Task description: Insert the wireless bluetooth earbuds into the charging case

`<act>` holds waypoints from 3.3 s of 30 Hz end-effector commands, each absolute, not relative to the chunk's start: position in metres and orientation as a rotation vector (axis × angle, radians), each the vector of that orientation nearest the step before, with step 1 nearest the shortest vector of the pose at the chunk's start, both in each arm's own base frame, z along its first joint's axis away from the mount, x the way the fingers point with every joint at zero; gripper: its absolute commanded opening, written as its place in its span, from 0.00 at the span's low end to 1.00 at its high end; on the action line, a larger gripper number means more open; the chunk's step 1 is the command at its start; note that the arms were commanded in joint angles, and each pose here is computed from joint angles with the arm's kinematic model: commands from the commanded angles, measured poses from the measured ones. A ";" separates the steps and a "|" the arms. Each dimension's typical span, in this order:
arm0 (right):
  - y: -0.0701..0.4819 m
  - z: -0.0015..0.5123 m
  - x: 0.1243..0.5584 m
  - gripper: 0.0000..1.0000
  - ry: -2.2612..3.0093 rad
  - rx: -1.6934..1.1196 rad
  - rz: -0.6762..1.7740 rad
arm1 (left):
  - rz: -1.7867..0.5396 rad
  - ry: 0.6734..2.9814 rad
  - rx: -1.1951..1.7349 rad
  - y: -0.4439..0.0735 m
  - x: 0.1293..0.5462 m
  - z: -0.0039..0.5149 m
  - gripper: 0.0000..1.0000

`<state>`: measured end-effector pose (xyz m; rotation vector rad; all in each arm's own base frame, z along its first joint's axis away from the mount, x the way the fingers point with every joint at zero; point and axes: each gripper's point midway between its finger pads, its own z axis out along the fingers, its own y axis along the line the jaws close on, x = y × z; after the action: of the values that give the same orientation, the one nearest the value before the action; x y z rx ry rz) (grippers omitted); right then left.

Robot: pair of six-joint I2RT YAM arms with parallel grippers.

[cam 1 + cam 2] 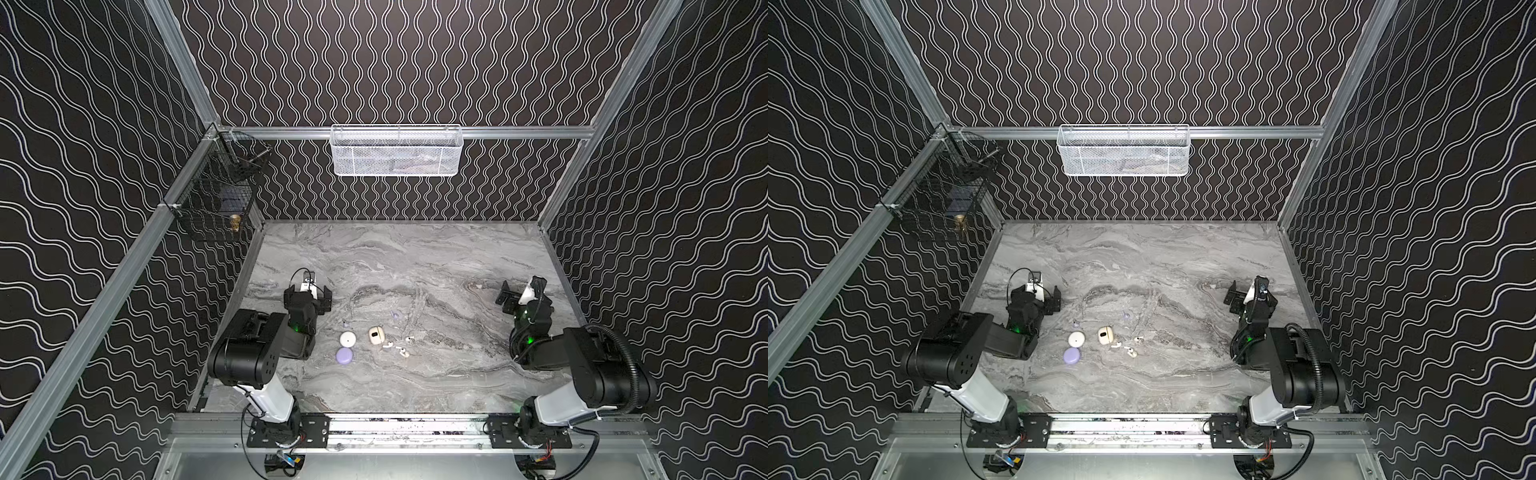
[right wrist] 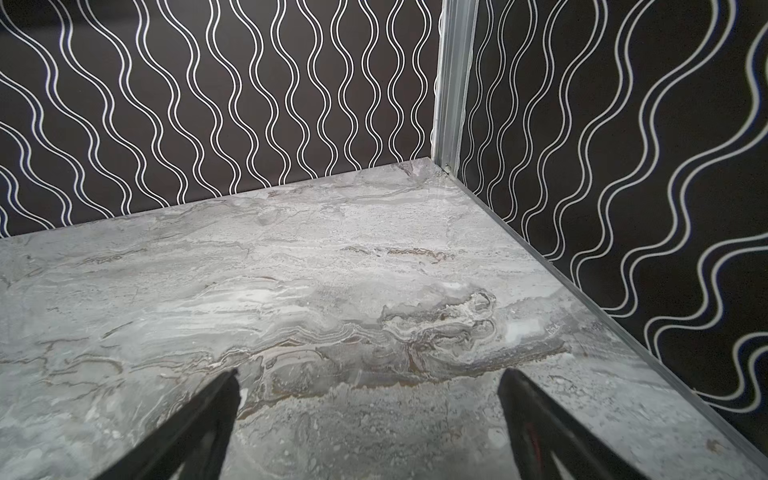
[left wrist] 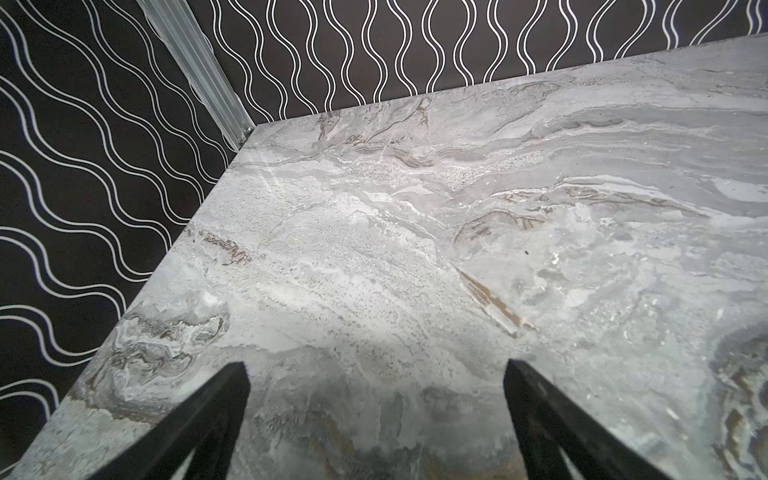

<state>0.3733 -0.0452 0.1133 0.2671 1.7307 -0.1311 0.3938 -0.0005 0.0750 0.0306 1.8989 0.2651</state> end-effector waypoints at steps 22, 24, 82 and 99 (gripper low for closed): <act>-0.046 0.121 0.374 1.00 1.696 0.275 -0.127 | 0.268 1.874 0.016 0.001 0.395 0.081 0.99; -0.046 0.123 0.374 1.00 1.691 0.278 -0.129 | 0.272 1.876 0.011 0.002 0.395 0.080 0.99; 0.385 0.056 0.233 0.80 2.724 -0.480 0.220 | -0.334 2.069 -0.645 -0.009 0.324 0.152 0.94; 0.387 0.020 0.243 0.62 2.781 -0.531 0.005 | -0.309 2.021 -0.667 -0.002 0.316 0.162 0.95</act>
<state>0.2441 0.3980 0.0183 -0.5435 2.7712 0.0726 0.3168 -0.0046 0.1597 -0.6653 2.0321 -0.3233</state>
